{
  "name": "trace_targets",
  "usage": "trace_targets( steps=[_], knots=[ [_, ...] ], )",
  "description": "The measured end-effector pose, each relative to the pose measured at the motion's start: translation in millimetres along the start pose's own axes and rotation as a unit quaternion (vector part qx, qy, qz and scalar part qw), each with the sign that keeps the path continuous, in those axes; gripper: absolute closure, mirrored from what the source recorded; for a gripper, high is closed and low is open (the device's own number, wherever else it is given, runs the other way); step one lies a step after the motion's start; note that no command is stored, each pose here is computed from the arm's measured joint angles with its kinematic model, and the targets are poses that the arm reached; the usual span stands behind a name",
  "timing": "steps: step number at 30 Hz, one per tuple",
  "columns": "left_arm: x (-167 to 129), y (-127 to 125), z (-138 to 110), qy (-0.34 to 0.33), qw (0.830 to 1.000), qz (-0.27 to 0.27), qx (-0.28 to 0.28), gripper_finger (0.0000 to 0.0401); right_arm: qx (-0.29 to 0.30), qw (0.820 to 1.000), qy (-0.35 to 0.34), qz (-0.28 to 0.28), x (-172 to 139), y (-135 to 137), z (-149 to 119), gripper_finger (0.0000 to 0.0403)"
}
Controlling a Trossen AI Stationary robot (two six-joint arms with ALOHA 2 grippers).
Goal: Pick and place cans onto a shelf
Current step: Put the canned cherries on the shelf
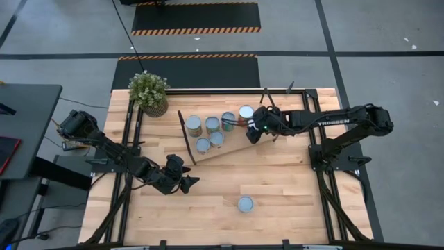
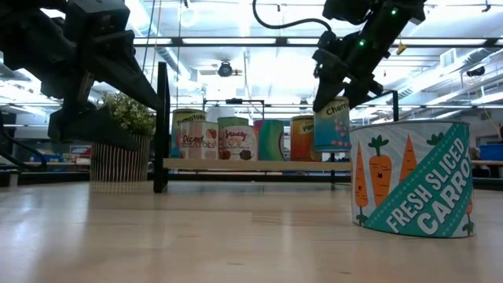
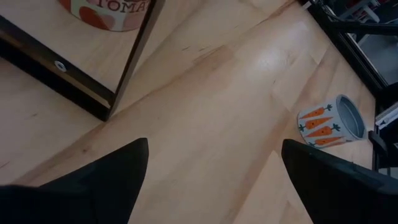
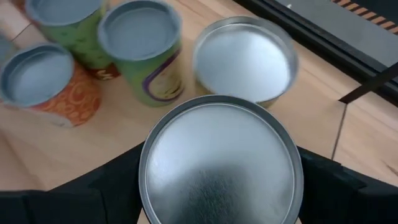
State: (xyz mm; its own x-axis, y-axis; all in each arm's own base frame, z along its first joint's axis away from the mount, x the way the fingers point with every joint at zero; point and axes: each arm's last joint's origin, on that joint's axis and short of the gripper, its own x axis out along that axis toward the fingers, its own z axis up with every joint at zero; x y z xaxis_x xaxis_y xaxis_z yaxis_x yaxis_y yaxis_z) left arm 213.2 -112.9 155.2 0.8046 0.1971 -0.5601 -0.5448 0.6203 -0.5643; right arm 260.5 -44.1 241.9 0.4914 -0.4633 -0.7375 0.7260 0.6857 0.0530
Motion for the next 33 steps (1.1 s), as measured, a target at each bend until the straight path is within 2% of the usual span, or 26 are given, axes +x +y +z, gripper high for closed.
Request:
trace_targets(
  steps=[20, 28, 33],
  knots=[
    [0, 0, 1, -0.011, 1.0, 0.004, 0.006, 0.0026, 0.006, 1.0, -0.02, -0.003, -6, 13, -8, 0.007],
    [0, 1, 1, -0.014, 1.0, 0.008, 0.008, 0.0026, 0.017, 1.0, -0.025, 0.001, 2, 18, -33, 0.0072],
    [0, 1, 1, -0.012, 1.0, 0.007, 0.008, 0.0026, 0.017, 0.999, -0.031, 0.002, 3, 19, -35, 0.0072]
  ],
)
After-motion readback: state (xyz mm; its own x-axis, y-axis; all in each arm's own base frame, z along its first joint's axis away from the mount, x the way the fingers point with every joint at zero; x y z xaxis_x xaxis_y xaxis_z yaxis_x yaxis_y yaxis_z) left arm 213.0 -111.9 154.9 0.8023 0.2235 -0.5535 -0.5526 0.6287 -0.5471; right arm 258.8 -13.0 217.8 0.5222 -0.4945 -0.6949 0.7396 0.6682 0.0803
